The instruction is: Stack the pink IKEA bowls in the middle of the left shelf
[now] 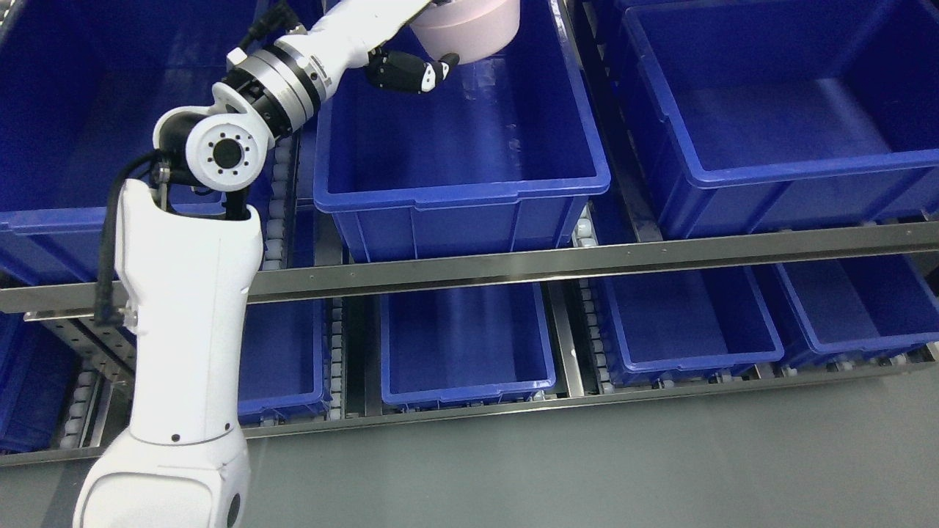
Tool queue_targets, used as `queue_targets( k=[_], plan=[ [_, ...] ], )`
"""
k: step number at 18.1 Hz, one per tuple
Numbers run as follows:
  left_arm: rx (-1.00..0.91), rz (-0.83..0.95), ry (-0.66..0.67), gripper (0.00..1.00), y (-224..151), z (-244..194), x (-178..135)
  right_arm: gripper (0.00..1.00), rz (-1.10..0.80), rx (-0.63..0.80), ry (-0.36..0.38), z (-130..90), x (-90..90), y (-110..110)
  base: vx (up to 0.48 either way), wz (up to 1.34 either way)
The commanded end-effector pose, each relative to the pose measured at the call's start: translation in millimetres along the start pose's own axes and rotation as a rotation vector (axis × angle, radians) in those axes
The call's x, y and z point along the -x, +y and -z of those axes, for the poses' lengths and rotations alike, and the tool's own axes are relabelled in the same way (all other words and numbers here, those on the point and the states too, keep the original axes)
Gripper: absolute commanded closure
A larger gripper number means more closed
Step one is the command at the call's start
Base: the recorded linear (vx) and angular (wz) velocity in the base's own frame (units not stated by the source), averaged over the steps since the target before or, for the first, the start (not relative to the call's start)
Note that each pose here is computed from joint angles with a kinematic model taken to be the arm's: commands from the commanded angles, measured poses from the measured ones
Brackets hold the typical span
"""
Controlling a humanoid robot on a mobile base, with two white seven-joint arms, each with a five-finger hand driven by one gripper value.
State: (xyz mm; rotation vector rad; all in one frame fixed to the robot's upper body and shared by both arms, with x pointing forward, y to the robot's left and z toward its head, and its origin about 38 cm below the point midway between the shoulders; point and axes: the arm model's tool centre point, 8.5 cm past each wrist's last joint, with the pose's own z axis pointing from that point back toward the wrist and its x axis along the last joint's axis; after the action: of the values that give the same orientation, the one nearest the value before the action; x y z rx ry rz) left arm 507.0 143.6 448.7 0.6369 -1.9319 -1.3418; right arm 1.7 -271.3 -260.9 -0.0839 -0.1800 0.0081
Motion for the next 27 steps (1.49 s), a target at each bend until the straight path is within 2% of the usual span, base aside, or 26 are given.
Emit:
queue_targets(
  k=[1, 6, 12, 14, 18, 21, 23, 24, 27],
  plan=[
    [0.259, -0.067, 0.137, 0.93, -77, 26, 54, 0.00, -0.003, 0.018, 0.001, 0, 0.1, -11, -0.006, -0.08],
    [0.239, -0.103, 0.186, 0.91, -90, 26, 73, 0.00, -0.003, 0.018, 0.001, 0, 0.1, -11, -0.002, -0.03],
    [0.136, -0.128, 0.227, 0.81, -93, 24, 88, 0.00, -0.003, 0.018, 0.001, 0, 0.1, -11, 0.000, 0.00],
    [0.130, -0.134, 0.241, 0.63, -98, 25, 92, 0.00, -0.003, 0.018, 0.001, 0, 0.1, -11, 0.000, 0.00],
    [0.117, -0.138, 0.250, 0.51, -100, 24, 94, 0.00, -0.003, 0.018, -0.001, 0, -0.1, -11, 0.000, 0.00],
    [0.057, -0.144, 0.245, 0.29, -94, 24, 94, 0.00, -0.003, 0.018, 0.001, 0, 0.1, -11, 0.000, 0.00],
    [-0.113, -0.177, 0.240, 0.10, -77, 23, 96, 0.00, -0.003, 0.018, -0.001, 0, -0.1, -11, 0.000, 0.00],
    [-0.255, -0.255, 0.230, 0.04, -65, 19, 99, 0.00, -0.003, 0.018, 0.001, 0, 0.1, -11, 0.000, 0.00],
    [-0.720, -0.607, 0.238, 0.03, -33, -6, 115, 0.00, -0.003, 0.018, 0.001, 0, 0.1, -11, 0.002, -0.04]
  ],
)
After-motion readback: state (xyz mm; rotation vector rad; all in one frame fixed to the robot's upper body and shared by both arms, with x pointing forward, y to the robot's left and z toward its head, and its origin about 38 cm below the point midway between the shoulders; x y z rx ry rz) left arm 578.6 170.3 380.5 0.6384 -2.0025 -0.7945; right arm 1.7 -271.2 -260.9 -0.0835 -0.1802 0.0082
